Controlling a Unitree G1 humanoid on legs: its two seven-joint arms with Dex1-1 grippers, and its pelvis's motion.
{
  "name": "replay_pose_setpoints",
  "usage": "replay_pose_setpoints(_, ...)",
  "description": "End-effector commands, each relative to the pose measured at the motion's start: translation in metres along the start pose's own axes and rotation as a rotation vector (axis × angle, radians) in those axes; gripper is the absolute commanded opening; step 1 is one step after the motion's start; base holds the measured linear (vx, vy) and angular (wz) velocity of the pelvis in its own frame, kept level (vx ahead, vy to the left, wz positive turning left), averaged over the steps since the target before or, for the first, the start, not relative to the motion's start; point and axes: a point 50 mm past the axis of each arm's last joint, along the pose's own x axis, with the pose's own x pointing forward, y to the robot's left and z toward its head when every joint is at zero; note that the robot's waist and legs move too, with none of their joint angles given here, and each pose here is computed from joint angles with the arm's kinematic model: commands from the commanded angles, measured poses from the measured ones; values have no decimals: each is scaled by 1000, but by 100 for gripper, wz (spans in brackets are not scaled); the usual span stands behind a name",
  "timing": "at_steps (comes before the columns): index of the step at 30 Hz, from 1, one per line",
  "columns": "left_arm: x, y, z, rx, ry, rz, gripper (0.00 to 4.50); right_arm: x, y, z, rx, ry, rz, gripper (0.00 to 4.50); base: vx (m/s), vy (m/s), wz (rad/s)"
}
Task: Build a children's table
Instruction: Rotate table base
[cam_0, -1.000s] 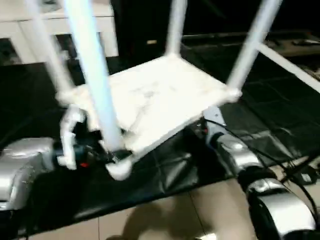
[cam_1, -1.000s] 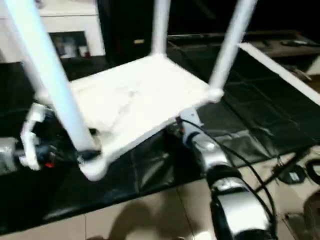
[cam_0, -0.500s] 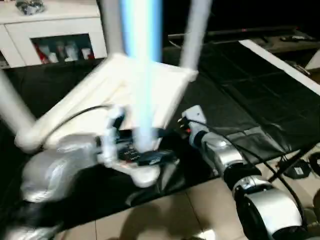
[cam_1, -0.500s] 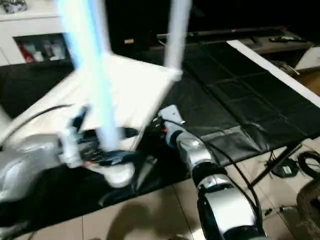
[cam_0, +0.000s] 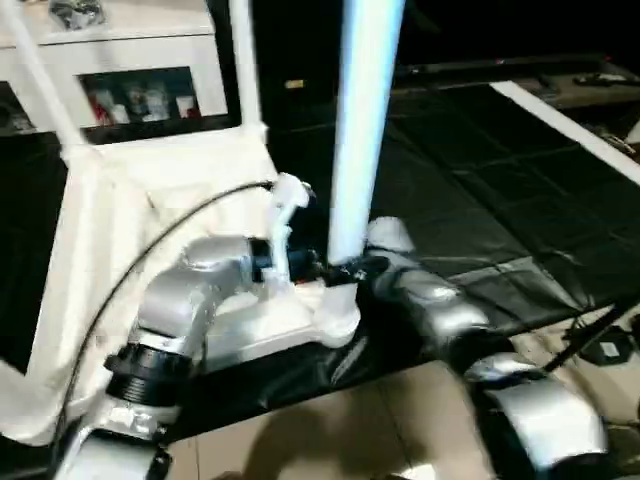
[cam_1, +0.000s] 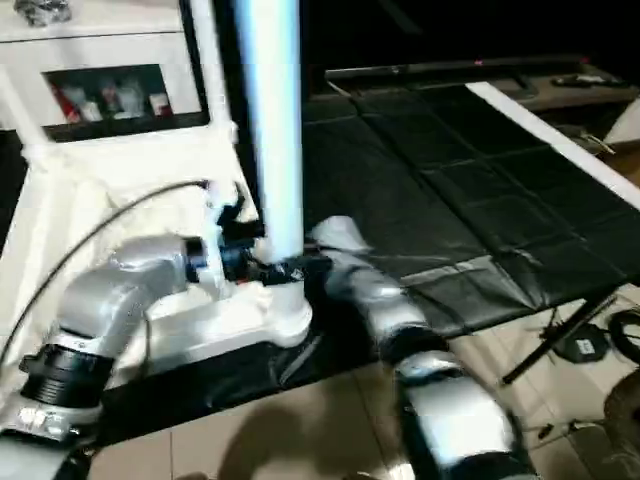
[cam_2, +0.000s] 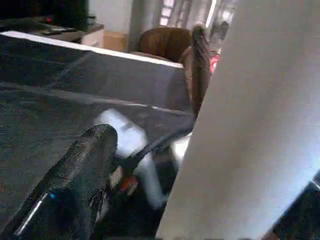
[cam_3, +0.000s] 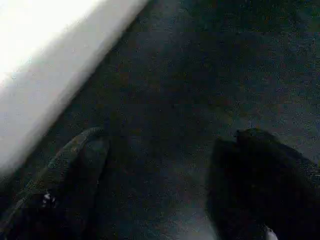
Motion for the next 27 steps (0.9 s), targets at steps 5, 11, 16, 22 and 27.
replay_pose_setpoints(5,-19,22,5,38,1,134,440,-27,-31,-35,51,65,-92,450,0,0,0)
replay_pose_setpoints(11,-35,13,-12,125,217,68,440,-43,-47,-30,46,1,-41,450,0,0,0)
replay_pose_setpoints(16,-49,0,-43,164,491,-5,440,-67,-50,-20,-69,-34,154,450,0,0,0)
replay_pose_setpoints(22,-51,6,-53,162,556,71,406,-93,-48,-9,-182,-39,344,450,0,0,0)
replay_pose_setpoints(27,-50,8,-57,145,592,123,367,-110,-36,3,-213,-54,499,450,0,0,0)
